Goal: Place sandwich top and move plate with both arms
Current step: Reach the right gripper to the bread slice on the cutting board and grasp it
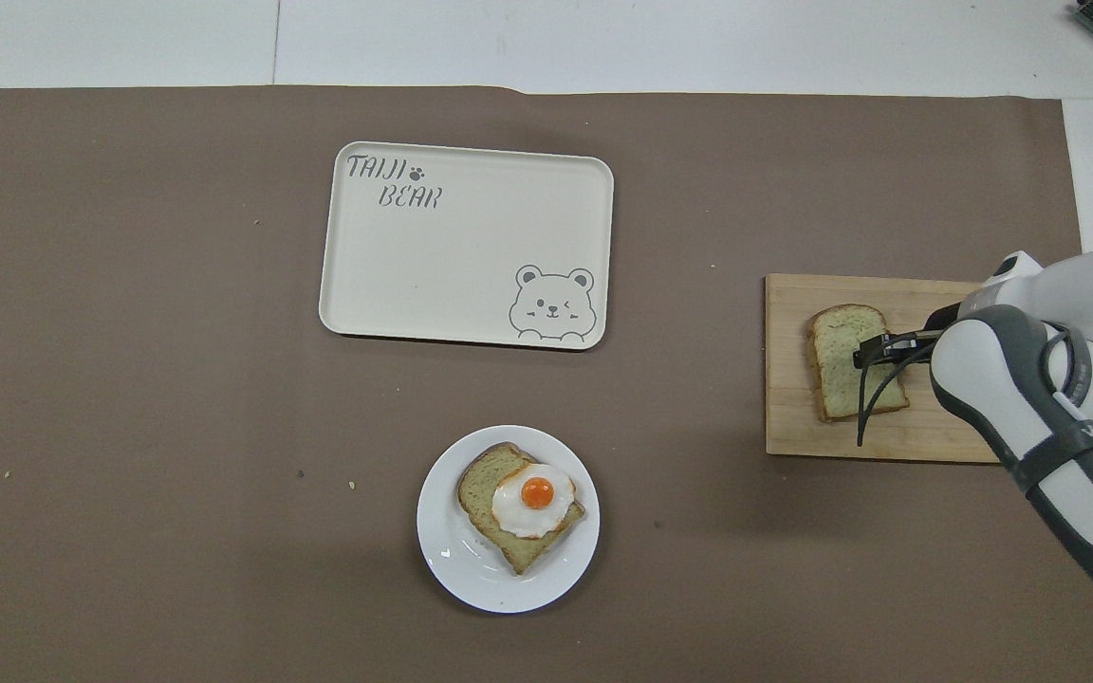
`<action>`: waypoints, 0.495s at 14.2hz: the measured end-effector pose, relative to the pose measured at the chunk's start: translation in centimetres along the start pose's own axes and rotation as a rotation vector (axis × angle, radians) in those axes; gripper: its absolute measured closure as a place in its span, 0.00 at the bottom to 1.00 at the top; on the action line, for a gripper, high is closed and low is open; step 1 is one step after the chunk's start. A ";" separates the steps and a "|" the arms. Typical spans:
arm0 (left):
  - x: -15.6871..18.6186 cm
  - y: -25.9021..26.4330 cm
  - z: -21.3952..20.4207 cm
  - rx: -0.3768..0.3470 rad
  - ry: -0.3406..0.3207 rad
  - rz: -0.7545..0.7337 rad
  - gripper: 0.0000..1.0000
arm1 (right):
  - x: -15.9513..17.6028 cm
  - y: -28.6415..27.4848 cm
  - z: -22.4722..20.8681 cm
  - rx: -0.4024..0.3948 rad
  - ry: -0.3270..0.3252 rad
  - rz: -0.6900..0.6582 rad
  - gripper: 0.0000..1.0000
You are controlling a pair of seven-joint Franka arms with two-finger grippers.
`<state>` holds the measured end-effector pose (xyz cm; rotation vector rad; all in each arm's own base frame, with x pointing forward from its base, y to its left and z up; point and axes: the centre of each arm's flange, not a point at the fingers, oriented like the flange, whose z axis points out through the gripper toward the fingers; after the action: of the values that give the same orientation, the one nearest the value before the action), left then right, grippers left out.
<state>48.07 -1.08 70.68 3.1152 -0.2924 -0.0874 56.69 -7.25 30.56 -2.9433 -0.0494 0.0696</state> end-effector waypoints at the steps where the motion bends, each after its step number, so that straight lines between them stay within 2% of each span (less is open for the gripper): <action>1: 0.0 0.0 0.0 0.000 0.000 0.000 0.00 | 0.0 -0.1 -0.1 0.001 0.002 0.001 0.56; 6: 0.0 0.0 0.0 0.000 0.000 0.000 0.00 | 0.0 0.2 -0.4 -0.001 0.009 0.006 0.68; 7: 0.0 0.0 0.0 0.000 0.000 0.000 0.00 | 0.0 0.3 -0.5 -0.002 0.010 0.008 0.74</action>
<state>48.07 -1.08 70.68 3.1152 -0.2924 -0.0874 56.72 -7.66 30.96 -2.9454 -0.0370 0.0563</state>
